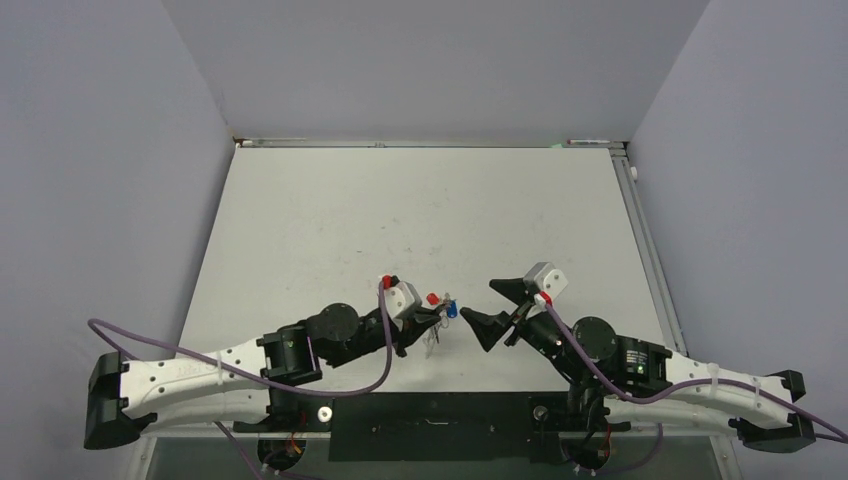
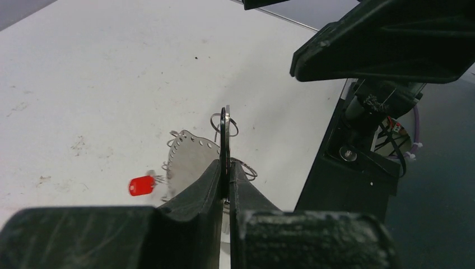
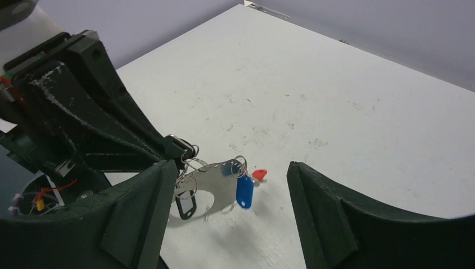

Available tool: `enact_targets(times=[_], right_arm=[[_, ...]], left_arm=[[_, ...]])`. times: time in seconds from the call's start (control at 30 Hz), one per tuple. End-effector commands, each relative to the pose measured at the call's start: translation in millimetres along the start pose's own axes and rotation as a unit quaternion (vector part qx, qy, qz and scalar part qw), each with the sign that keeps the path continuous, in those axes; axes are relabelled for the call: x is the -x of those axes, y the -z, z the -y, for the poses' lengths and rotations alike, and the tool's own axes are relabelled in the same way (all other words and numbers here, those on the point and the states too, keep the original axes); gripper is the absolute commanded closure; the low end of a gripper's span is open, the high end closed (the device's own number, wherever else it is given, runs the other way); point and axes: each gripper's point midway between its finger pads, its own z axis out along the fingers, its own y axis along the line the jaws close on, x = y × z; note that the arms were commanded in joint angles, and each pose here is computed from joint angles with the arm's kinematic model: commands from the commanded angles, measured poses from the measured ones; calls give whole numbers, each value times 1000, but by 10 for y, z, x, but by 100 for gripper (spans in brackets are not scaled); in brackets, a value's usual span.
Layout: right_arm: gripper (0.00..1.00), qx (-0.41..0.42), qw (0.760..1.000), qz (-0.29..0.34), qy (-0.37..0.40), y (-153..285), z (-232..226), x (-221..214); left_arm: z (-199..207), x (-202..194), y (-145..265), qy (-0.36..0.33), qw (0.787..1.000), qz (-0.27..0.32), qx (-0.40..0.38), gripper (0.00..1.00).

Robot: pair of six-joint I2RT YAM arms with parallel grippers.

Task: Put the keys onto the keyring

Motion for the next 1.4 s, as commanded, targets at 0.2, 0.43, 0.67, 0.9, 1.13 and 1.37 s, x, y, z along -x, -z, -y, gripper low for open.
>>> enact_targets(times=[0.2,0.43,0.67,0.9,1.13,1.37], right_arm=[[27,-56,997,10,-46,151,231,131],[27,-63,997,10,-48,140,250,100],[27,-66,997,-1,-43,75,224,29],[27,-64,997,-10,-38,4,179,-28],[27,-69,997,-18,-42,-1,185,-84],[27,-73,996,-22,-48,14,203,-135]], left_arm=[[-148,304,-89,11,988,-6,152,100],[-533,-217,186,25,973,-43,225,100],[-741,-687,406,69,957,-97,266,100],[-826,-776,463,74,951,-109,281,100],[-743,-926,397,88,953,-129,260,100],[-577,-1299,349,129,947,-180,232,100]])
